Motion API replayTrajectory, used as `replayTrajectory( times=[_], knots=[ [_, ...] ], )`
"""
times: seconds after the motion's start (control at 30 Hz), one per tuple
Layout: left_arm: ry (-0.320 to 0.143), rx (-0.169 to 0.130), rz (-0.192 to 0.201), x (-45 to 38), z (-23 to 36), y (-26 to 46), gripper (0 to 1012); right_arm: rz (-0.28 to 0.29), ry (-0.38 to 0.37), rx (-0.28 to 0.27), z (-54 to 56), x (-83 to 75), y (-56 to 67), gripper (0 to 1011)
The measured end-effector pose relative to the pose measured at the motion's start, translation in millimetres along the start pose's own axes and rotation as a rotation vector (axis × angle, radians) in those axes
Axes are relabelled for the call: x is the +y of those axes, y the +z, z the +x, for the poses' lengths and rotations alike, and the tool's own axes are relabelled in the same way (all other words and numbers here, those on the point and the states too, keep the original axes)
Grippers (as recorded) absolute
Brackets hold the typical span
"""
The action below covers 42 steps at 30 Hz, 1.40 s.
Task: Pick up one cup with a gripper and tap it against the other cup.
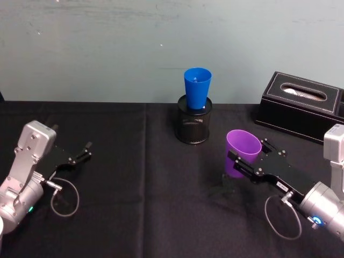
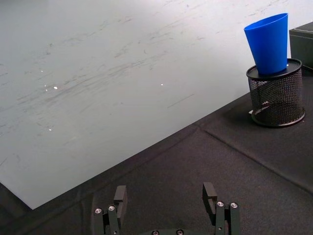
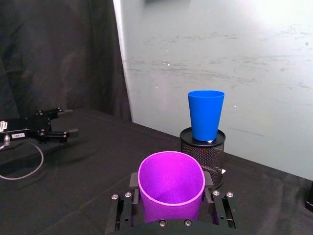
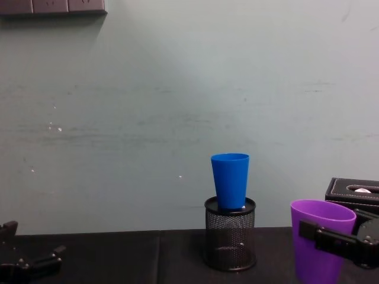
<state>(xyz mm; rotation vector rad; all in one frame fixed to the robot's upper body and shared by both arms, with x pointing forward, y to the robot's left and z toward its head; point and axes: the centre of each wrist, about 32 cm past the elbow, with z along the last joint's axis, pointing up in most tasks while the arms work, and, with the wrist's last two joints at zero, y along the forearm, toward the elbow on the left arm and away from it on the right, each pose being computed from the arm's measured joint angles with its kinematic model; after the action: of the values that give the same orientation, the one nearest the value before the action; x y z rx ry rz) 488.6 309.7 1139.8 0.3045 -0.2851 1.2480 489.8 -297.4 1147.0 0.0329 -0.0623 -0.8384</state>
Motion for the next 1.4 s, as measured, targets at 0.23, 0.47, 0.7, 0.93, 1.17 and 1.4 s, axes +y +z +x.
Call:
replayTrajectory(
  times=[0.23,0.47,0.7,0.93,1.17,1.4],
  knots=[
    [0.0,0.0,0.0,0.0,0.0,0.0,1011,0.0,0.0,0.0,0.0,-0.1,0.1,731],
    [0.0,0.0,0.0,0.0,0.0,0.0,1011,0.0,0.007,-0.001,0.3,1.1,-0.5,731],
    [0.0,0.0,0.0,0.0,0.0,0.0,1011,-0.012,0.047,-0.006,1.9,9.9,-5.5,731],
    [0.0,0.0,0.0,0.0,0.0,0.0,1011,-0.031,0.081,-0.007,2.8,18.7,-11.5,731],
    [0.0,0.0,0.0,0.0,0.0,0.0,1011,-0.036,0.094,-0.001,4.3,24.5,-19.5,731],
    [0.0,0.0,0.0,0.0,0.0,0.0,1011,-0.042,0.097,0.002,4.3,25.8,-28.2,731]
  ],
)
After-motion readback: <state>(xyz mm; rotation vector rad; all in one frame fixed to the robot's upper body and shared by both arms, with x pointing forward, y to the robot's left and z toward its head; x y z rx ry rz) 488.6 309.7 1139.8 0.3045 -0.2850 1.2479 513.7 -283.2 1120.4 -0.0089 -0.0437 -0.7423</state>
